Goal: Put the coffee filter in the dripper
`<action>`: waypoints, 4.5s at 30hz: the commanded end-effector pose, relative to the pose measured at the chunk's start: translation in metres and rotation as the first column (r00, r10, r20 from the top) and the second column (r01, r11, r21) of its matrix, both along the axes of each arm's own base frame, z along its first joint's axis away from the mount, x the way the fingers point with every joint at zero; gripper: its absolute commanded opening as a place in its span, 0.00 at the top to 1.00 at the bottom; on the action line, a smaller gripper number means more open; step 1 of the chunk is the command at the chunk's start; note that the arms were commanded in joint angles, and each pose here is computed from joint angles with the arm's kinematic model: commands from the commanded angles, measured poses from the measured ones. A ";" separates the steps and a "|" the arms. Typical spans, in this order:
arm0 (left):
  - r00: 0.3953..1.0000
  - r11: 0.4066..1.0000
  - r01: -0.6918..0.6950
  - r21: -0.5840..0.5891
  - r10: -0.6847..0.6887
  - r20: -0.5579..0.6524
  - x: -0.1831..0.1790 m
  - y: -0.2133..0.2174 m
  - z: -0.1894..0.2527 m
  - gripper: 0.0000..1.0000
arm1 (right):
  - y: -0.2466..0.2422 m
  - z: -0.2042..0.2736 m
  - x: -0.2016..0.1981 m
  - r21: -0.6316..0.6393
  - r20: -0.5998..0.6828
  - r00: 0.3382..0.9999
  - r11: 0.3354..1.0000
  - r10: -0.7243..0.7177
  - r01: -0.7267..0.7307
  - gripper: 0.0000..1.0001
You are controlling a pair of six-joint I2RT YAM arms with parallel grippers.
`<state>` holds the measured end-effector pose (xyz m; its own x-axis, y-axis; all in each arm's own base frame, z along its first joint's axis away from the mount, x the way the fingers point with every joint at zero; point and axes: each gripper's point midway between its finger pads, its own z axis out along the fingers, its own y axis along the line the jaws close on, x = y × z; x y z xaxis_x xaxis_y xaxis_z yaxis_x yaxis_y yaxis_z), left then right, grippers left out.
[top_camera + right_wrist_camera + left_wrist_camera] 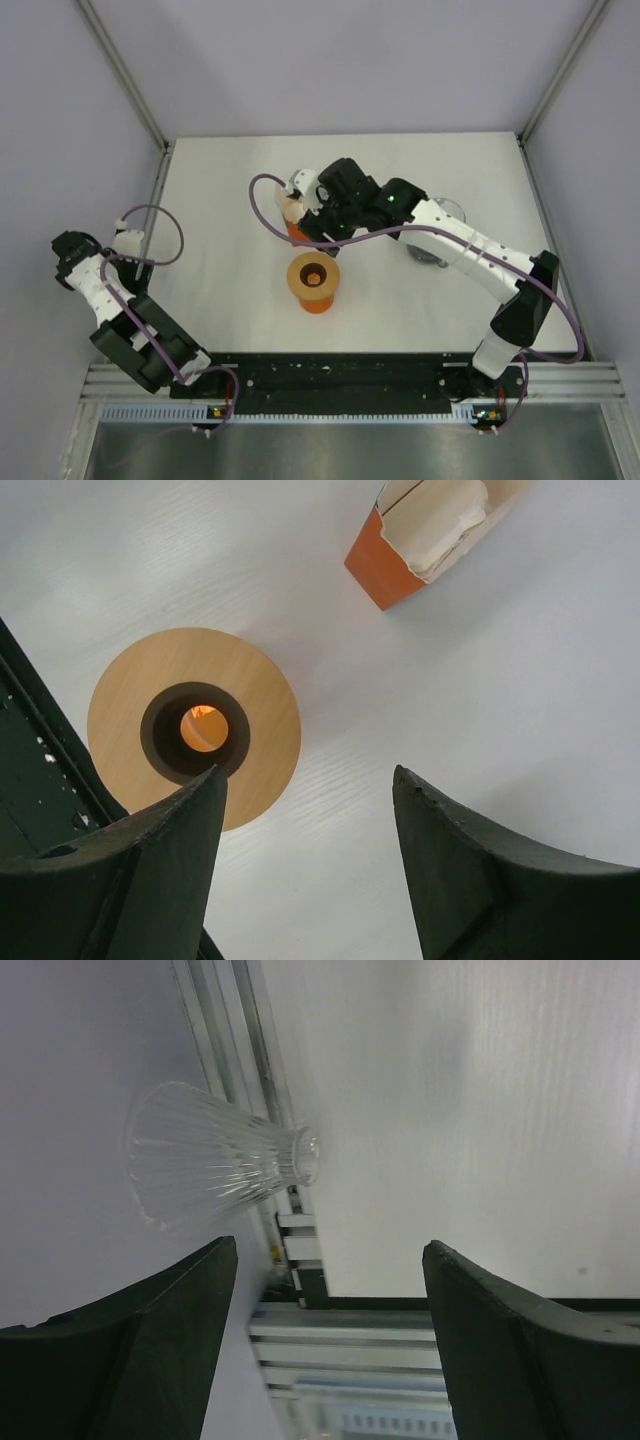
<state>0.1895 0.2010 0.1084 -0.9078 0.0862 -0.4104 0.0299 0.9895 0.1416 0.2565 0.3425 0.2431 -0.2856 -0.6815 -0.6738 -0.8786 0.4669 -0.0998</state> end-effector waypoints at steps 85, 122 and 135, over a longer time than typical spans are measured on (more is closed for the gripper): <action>0.763 0.415 0.410 -0.812 0.332 0.555 0.122 -0.213 0.317 1.00 | 0.050 0.178 -0.019 0.679 0.482 0.863 0.688 -0.153 -0.257 0.34; 0.868 0.236 0.348 -0.907 0.285 0.407 0.101 -0.254 0.311 1.00 | 0.169 0.179 0.002 0.700 0.596 0.793 0.565 -0.125 -0.437 1.00; 0.822 0.391 0.357 -0.848 0.301 0.484 0.129 -0.232 0.284 0.30 | 0.119 0.148 0.015 0.621 0.457 0.883 0.749 -0.106 -0.231 1.00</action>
